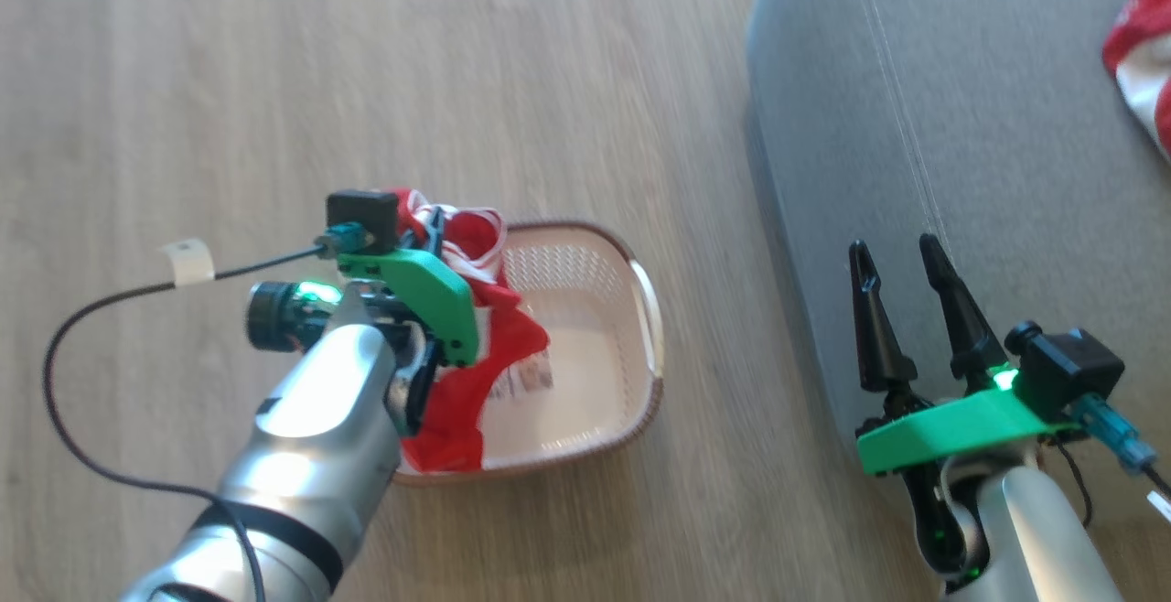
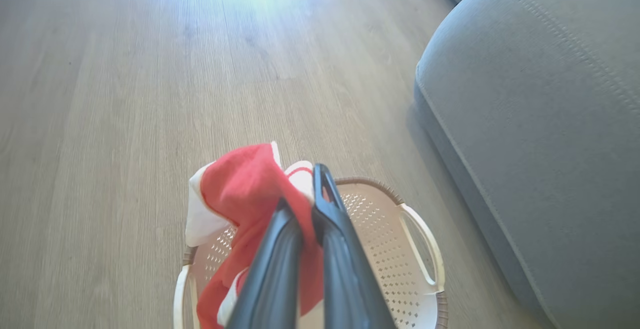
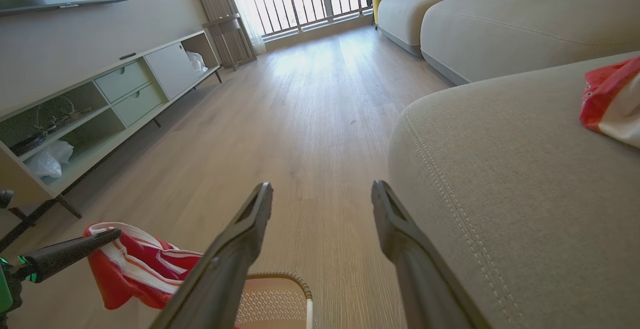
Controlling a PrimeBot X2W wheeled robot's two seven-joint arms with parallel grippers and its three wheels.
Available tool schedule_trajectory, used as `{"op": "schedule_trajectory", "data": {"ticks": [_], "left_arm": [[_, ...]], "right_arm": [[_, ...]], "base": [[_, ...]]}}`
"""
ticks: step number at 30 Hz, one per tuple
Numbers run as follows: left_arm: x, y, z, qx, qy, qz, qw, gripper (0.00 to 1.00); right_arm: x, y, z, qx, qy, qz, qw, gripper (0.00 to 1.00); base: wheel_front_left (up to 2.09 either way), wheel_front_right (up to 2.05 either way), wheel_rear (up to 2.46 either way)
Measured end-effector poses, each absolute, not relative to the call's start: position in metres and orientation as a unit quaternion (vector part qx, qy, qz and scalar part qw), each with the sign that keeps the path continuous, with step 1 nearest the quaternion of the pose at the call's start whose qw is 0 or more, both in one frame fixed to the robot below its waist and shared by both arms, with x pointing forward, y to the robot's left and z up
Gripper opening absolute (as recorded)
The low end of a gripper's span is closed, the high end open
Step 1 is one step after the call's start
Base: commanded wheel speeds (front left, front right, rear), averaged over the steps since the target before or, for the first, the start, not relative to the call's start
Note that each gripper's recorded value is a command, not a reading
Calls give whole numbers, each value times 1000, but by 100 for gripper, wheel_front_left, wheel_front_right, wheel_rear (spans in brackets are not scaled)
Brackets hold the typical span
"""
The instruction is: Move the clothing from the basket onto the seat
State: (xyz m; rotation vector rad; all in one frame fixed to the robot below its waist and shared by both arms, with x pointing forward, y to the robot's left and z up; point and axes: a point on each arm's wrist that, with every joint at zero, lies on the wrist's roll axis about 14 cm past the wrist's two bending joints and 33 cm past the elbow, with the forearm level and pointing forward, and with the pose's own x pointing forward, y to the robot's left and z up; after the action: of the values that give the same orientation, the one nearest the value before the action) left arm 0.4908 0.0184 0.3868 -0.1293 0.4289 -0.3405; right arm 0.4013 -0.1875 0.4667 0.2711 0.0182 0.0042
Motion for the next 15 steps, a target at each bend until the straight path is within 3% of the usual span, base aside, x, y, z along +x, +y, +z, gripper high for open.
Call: {"op": "schedule_trajectory", "data": {"ticks": [8, 15], "left_arm": [[484, 12, 503, -76, 55, -189, 977, 0], [464, 19, 561, -81, -35, -189, 978, 0]], "right_arm": [[384, -167, 489, 143, -16, 35, 989, 100], [375, -154, 502, 145, -32, 56, 987, 100]], "base": [[0, 0, 0], [0, 0, 0]]}}
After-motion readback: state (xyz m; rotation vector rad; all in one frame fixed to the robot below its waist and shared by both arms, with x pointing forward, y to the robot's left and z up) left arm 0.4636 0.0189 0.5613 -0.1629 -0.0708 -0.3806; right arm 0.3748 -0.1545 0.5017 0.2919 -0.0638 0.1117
